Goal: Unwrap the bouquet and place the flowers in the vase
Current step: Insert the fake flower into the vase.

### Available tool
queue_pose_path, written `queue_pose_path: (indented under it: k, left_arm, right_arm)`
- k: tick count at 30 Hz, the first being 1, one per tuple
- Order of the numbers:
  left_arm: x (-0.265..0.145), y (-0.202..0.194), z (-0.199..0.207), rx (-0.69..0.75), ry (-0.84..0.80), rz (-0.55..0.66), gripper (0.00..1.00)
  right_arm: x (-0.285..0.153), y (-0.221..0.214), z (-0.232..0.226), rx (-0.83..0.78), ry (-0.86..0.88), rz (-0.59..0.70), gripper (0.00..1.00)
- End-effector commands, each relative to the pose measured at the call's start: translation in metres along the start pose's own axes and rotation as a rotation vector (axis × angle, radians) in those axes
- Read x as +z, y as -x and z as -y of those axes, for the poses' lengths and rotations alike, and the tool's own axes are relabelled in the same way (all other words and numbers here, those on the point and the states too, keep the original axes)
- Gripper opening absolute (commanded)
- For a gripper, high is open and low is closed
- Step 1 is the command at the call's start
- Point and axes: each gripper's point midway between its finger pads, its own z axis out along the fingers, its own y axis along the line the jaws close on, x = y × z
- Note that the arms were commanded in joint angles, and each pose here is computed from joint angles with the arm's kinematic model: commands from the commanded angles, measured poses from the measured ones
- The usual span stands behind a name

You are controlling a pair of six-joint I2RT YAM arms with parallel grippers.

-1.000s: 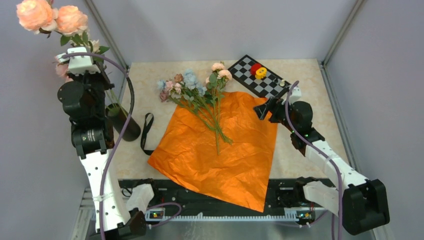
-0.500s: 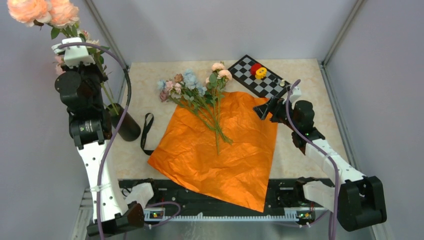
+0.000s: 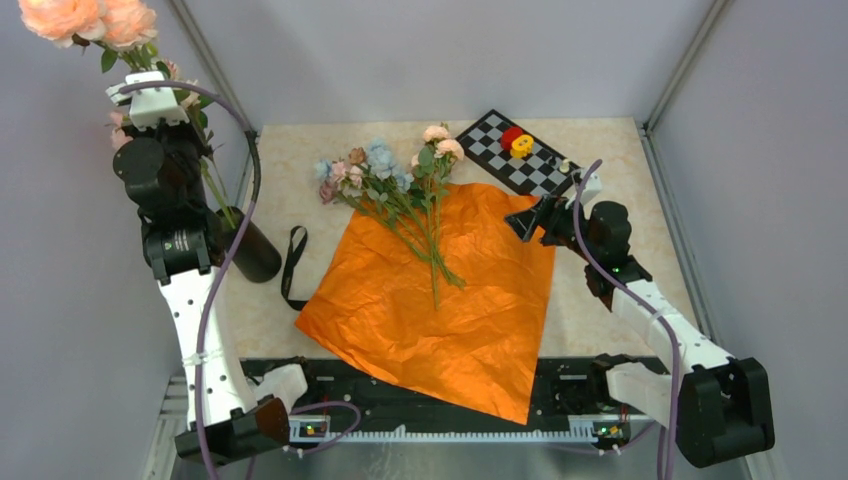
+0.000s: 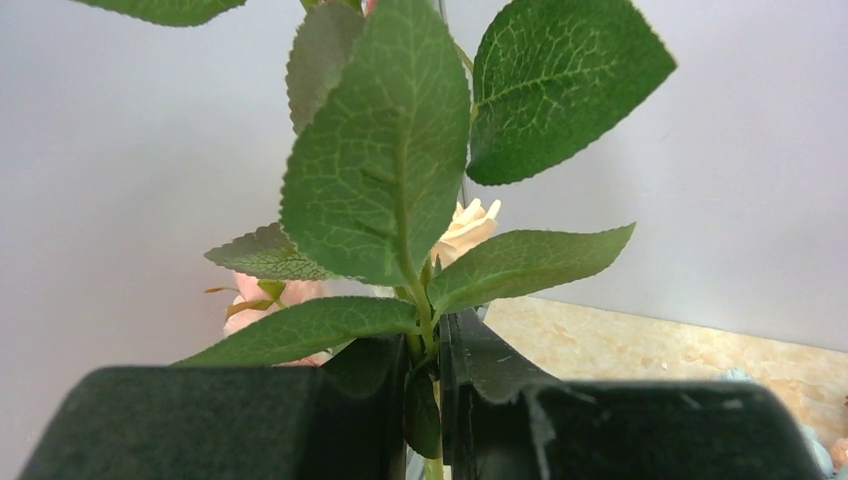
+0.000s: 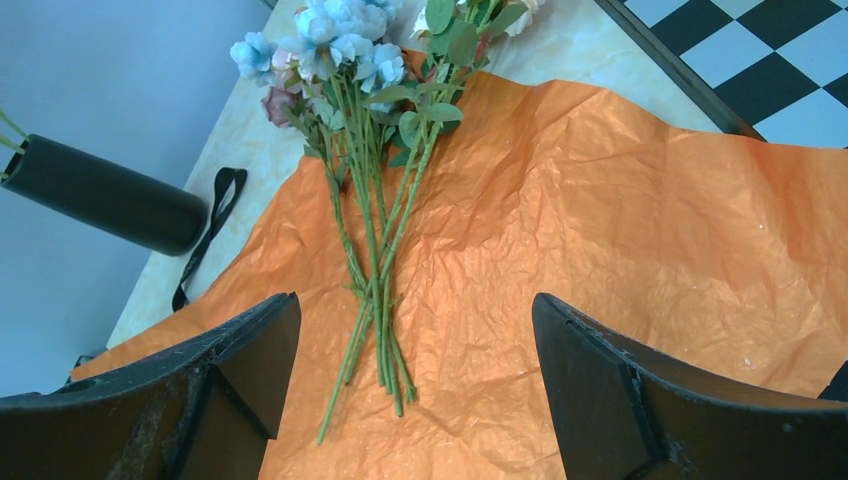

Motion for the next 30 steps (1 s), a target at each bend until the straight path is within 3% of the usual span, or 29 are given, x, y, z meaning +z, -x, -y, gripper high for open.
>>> queue_pose_path:
  k: [1,10,19,30]
  left_arm:
    - [0.007,0.026,-0.001,-0.014,-0.011,0.087,0.0]
    - [0.007,0.017,-0.001,-0.014,-0.015,0.063,0.0]
    - [0.003,0.038,0.004,-0.015,-0.059,0.089,0.0]
    - [0.005,-0.018,0.009,-0.063,-0.058,-0.002,0.0]
  right_arm:
    - [-0.003,0.019,-0.01,-0.047,0.042,0.057,0.87]
    - [-0.002,0.016,-0.009,-0.039,0.039,0.043,0.87]
    - [0.001,0.013,-0.009,-0.035,0.044,0.029,0.87]
    - [0.0,0.008,-0.009,-0.027,0.051,0.013,0.86]
